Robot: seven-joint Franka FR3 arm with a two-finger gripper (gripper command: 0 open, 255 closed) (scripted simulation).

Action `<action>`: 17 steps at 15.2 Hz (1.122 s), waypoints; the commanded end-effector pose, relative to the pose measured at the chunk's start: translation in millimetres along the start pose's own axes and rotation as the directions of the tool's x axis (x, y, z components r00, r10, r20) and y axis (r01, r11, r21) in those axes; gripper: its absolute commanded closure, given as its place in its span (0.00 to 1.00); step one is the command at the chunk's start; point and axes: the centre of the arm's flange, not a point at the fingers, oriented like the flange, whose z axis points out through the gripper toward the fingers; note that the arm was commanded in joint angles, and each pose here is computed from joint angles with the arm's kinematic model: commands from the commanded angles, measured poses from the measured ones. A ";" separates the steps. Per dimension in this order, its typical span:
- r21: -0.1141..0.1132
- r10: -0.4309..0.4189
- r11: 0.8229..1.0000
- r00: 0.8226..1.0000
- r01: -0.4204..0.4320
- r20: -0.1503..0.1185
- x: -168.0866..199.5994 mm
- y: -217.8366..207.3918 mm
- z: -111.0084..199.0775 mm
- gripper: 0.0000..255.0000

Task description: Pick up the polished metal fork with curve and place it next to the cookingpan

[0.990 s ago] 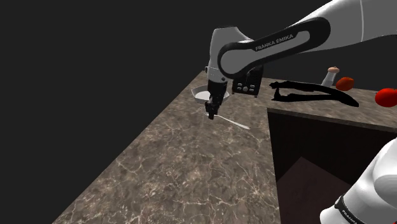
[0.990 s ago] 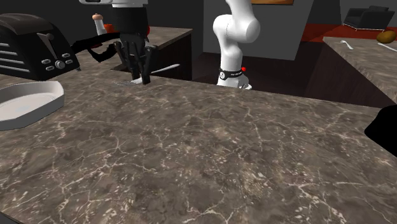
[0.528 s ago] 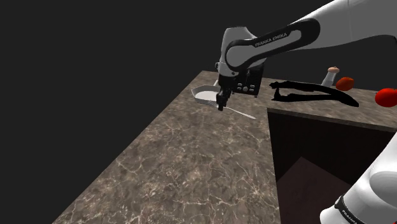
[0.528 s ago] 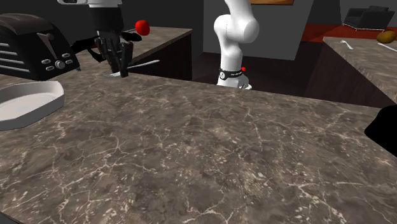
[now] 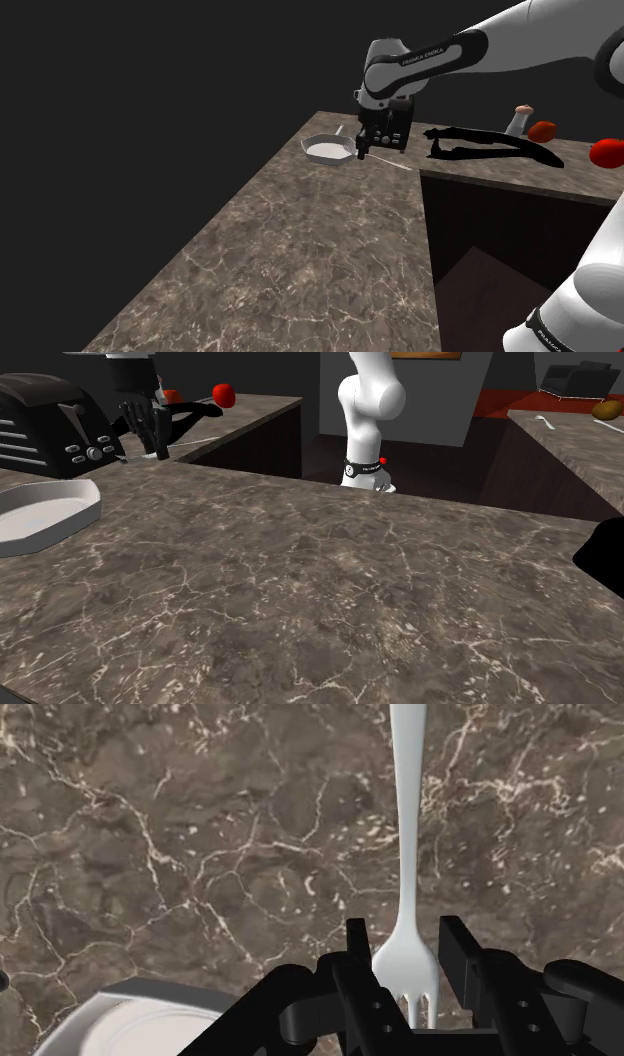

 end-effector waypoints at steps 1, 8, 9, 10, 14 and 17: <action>0.000 -0.001 1.000 1.000 0.001 0.000 -0.7 27.3 -0.2 1.00; 0.000 -0.001 1.000 1.000 0.001 0.000 -3.6 111.1 3.3 1.00; 0.000 -0.001 1.000 1.000 0.001 0.000 -3.9 111.2 8.5 1.00; 0.000 -0.001 1.000 1.000 0.001 0.000 -4.2 111.2 13.8 1.00; 0.000 -0.001 1.000 1.000 0.001 0.000 -5.0 111.7 34.9 1.00; 0.000 -0.001 1.000 1.000 0.001 0.000 -5.7 112.0 50.7 1.00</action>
